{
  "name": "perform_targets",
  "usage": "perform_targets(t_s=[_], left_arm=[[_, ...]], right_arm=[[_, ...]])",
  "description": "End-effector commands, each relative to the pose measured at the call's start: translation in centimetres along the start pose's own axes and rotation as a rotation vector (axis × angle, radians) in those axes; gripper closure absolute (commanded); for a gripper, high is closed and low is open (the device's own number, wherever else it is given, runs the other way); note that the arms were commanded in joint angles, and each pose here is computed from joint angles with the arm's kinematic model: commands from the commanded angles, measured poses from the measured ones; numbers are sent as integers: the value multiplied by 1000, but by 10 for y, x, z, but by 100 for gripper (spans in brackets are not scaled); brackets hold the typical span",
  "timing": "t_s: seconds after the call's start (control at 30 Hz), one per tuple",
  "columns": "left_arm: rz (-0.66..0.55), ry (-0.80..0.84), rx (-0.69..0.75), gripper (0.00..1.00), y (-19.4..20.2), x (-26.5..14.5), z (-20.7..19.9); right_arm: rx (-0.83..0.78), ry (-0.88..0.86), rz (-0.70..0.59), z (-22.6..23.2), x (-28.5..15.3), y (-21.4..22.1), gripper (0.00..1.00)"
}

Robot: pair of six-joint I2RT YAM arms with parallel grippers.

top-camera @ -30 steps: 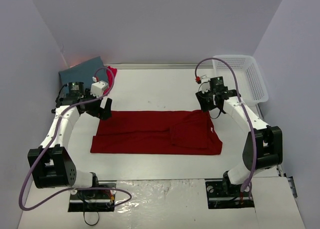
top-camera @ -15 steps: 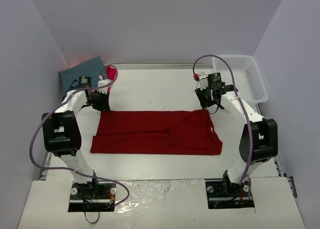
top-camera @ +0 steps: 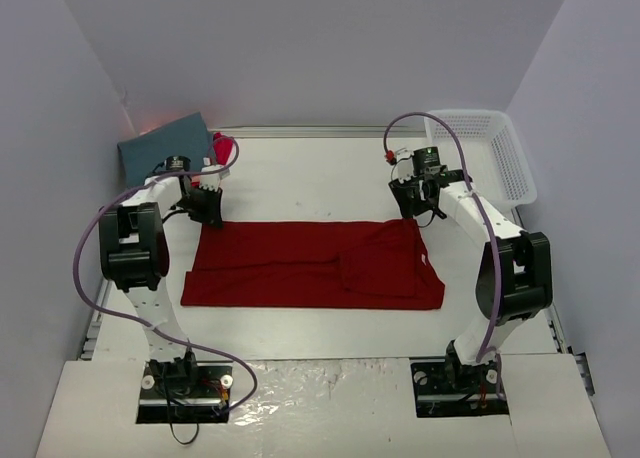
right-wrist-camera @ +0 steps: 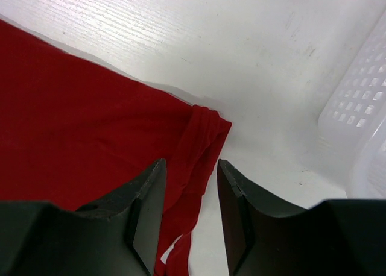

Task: Fold and stack the t-shirts
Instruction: Fold the other side of the tshirt into a rectangle

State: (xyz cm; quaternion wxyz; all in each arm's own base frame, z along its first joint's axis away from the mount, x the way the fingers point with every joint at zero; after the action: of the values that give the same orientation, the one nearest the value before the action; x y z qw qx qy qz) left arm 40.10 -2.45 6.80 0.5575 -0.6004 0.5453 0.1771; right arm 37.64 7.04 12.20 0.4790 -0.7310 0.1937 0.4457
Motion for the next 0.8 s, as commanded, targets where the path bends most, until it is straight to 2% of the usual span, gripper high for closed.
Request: perform_targets(t_s=[0.0,0.27,0.47,0.57,0.77], left_arm=[[-35,-54,2,98,-13,-9,9],[32,-101,-17,98,-1,1,19],[52,-103,-22,98,7,3,19],[47,-94,-18,98,8,1,16],[36,-96,-10,98,9,-4,12]], right_arm=[[-14,5,35,0,1,7,65],[-8,5,32,-1,2,3,62],[12,-56,8,3,0,-18,60],[31,-55,14,-3,2,-26,62],[62,-55,82,-7,17,-11,69]])
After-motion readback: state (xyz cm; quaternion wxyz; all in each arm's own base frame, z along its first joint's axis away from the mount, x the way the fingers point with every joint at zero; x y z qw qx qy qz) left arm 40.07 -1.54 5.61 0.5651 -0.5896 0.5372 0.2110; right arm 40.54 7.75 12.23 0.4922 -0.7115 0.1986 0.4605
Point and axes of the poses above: each gripper's point midway between its finger pads, its own x axis out along the fingers, its own z axis along the line the jaws close on, y = z × x, the point moved 3 cm from there along -x, back along the fingers, and after that the axes turned 3 degrees about -x, right-handed, at the moved point
